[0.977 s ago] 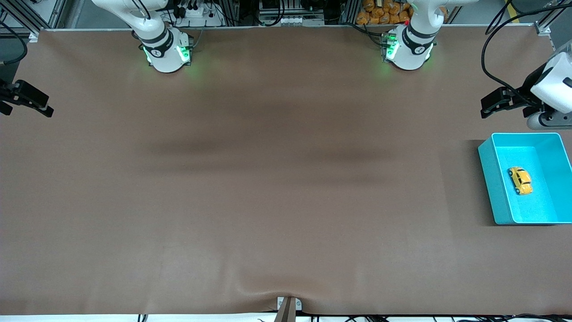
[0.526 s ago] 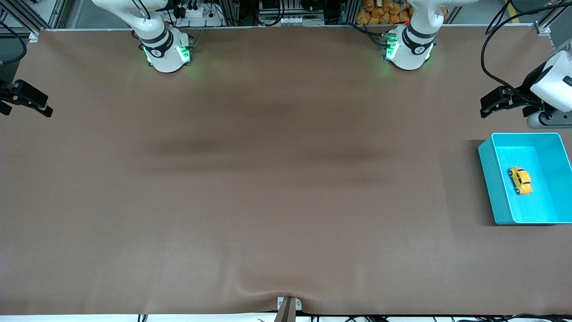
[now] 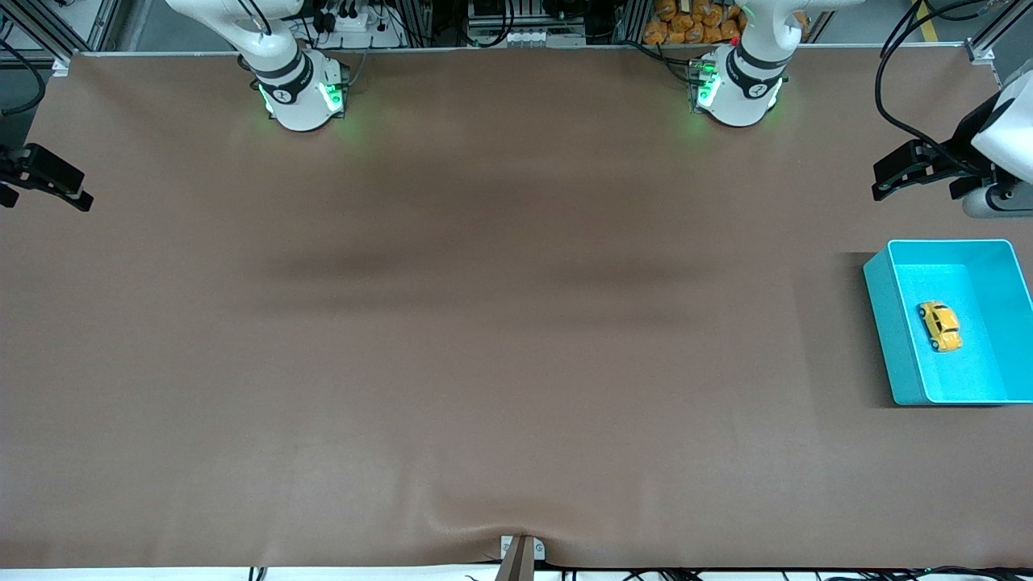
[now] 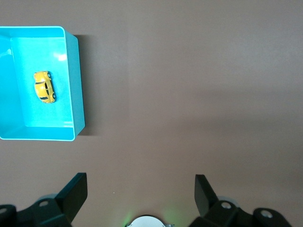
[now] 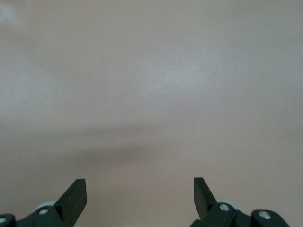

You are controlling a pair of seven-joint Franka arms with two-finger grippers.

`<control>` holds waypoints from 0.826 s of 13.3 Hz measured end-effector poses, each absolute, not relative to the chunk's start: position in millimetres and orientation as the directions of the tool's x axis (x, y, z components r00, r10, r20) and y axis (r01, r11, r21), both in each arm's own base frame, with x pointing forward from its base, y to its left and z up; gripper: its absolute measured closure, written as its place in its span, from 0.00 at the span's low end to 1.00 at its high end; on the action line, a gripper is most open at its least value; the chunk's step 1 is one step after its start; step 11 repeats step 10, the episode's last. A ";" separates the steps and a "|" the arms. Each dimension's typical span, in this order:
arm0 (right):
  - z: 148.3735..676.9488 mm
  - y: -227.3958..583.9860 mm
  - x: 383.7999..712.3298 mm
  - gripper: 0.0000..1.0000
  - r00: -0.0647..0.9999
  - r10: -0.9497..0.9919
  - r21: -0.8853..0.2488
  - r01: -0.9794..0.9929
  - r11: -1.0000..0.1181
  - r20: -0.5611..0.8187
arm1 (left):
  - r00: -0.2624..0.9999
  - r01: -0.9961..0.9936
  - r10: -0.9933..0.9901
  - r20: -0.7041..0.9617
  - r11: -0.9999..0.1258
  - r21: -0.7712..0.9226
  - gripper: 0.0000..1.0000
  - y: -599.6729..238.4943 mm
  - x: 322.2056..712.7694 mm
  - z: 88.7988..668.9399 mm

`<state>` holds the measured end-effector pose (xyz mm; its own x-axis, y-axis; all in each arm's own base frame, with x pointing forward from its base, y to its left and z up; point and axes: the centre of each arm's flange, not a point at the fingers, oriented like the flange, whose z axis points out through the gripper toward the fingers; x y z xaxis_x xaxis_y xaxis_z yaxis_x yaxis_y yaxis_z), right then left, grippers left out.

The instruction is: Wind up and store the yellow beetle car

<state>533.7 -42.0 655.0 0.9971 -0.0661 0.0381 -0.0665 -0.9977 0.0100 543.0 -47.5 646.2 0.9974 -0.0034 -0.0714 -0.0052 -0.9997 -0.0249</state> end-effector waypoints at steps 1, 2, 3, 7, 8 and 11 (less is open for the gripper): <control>655.2 -43.9 533.6 0.00 0.997 -0.070 0.010 -0.070 -0.997 0.039 | 0.997 -0.005 -0.003 -0.072 -1.000 -0.024 0.00 -47.6 542.9 646.1; 655.5 -46.5 533.4 0.00 0.996 -0.075 0.010 -0.075 -0.997 0.040 | 0.997 -0.004 -0.002 -0.072 -1.000 -0.024 0.00 -47.3 542.9 646.2; 655.8 -48.7 533.2 0.00 0.996 -0.079 0.010 -0.079 -0.997 0.040 | 0.997 -0.003 -0.001 -0.071 -1.000 -0.024 0.00 -46.6 542.9 646.7; 657.3 -49.7 533.2 0.00 0.996 -0.080 0.010 -0.081 -0.997 0.044 | 0.998 0.004 0.005 -0.055 -1.000 -0.024 0.00 -48.9 538.8 656.0; 657.6 -49.7 533.2 0.00 0.996 -0.080 0.010 -0.081 -0.997 0.045 | 0.999 0.008 0.009 -0.053 -1.000 -0.024 0.00 -52.7 537.3 657.5; 657.9 -49.7 533.3 0.00 0.996 -0.080 0.011 -0.081 -0.997 0.047 | 0.999 0.010 0.011 -0.051 -1.000 -0.025 0.00 -58.8 536.0 658.3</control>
